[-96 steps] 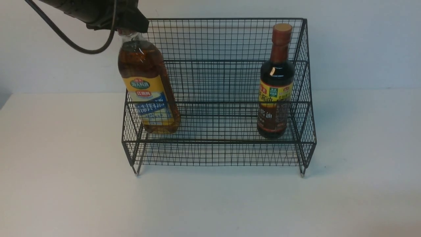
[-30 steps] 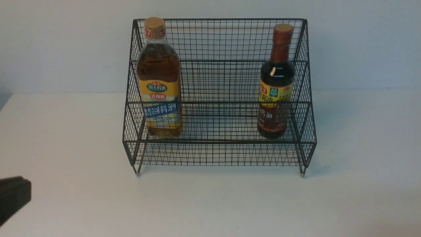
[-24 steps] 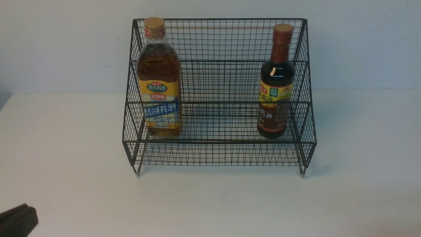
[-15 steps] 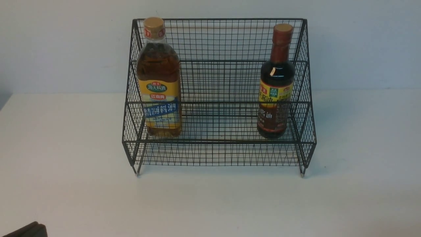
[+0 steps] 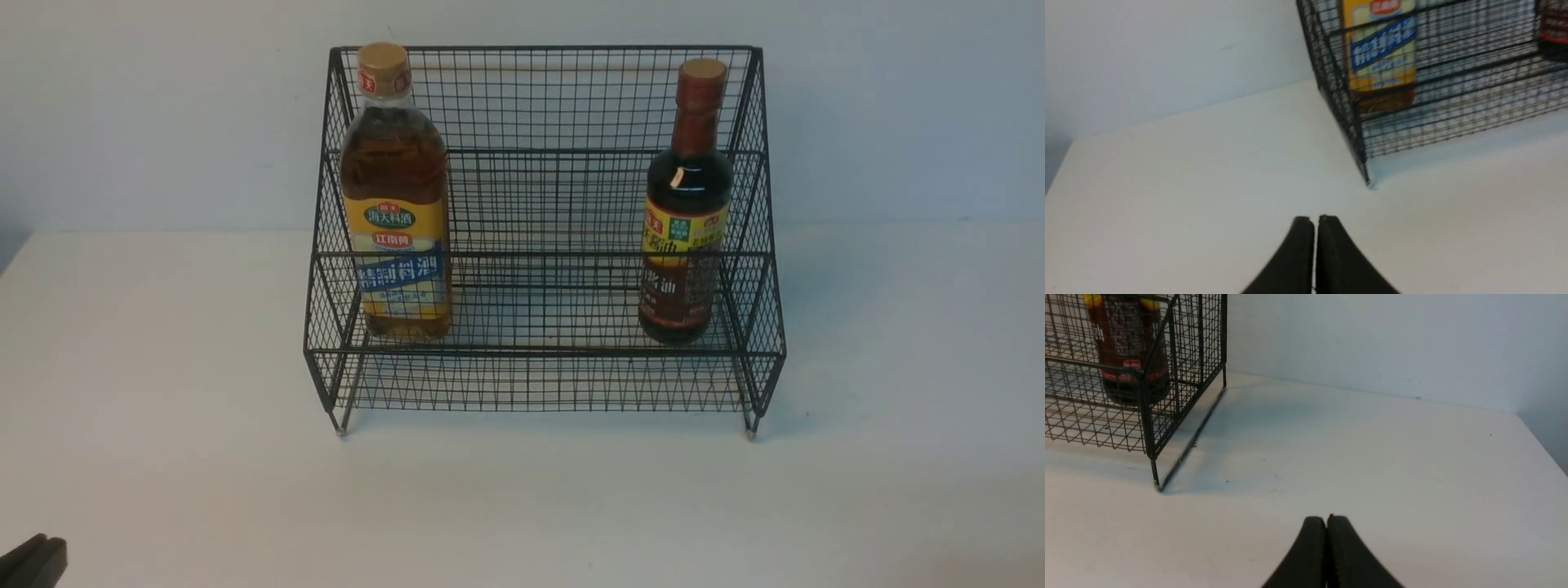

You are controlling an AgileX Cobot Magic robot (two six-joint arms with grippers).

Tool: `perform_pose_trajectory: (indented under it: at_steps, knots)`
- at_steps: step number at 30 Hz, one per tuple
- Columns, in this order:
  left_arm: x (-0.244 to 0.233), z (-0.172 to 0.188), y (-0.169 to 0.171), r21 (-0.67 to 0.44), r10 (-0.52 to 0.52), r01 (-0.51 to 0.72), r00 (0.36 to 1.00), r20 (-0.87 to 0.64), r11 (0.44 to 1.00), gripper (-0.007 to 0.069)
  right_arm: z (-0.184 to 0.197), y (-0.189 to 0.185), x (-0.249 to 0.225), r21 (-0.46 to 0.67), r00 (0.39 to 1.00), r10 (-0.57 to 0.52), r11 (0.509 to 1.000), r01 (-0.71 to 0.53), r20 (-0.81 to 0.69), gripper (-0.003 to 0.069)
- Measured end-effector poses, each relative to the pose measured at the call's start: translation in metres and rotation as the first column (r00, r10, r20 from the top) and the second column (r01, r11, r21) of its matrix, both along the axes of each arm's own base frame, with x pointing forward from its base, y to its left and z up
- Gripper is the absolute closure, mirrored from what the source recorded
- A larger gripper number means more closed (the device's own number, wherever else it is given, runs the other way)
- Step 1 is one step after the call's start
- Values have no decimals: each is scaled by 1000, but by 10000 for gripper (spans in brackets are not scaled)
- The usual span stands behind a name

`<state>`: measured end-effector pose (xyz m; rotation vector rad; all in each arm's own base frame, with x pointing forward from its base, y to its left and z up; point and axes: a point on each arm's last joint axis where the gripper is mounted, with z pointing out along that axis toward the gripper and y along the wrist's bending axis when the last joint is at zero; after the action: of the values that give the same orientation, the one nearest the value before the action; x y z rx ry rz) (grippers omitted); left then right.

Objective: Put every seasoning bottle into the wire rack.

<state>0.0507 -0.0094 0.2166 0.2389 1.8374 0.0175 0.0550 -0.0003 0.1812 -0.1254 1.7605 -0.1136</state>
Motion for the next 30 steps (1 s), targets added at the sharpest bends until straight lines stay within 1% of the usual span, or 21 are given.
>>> perform_pose_trajectory:
  at_steps: [3, 5, 8, 11, 14, 30]
  knots:
    - [1, -11, 3, -11, 42, -42, 999, -31, 999, 630, 0, 0, 0, 0, 1000, 0, 1000, 0, 0, 673]
    - [-2, -15, 6, -31, 73, -74, 997, -12, 997, 630, 0, 0, 0, 0, 1000, 0, 1000, 0, 0, 673]
    - [-2, -21, 6, -39, 80, -80, 997, 1, 996, 630, 0, 0, 0, 0, 1000, 0, 1000, 0, 0, 673]
    - [-1, -29, 6, -38, 81, -82, 997, -19, 996, 630, 0, 0, 0, 0, 1000, 0, 1000, 0, -1, 673]
    - [0, -46, 6, -35, 82, -84, 995, -60, 996, 630, 0, 0, 0, 0, 1000, 0, 1000, 0, -1, 673]
    - [1, -46, 6, -44, 86, -87, 996, -36, 995, 630, 0, 0, 0, 0, 1000, 0, 1000, 0, -1, 673]
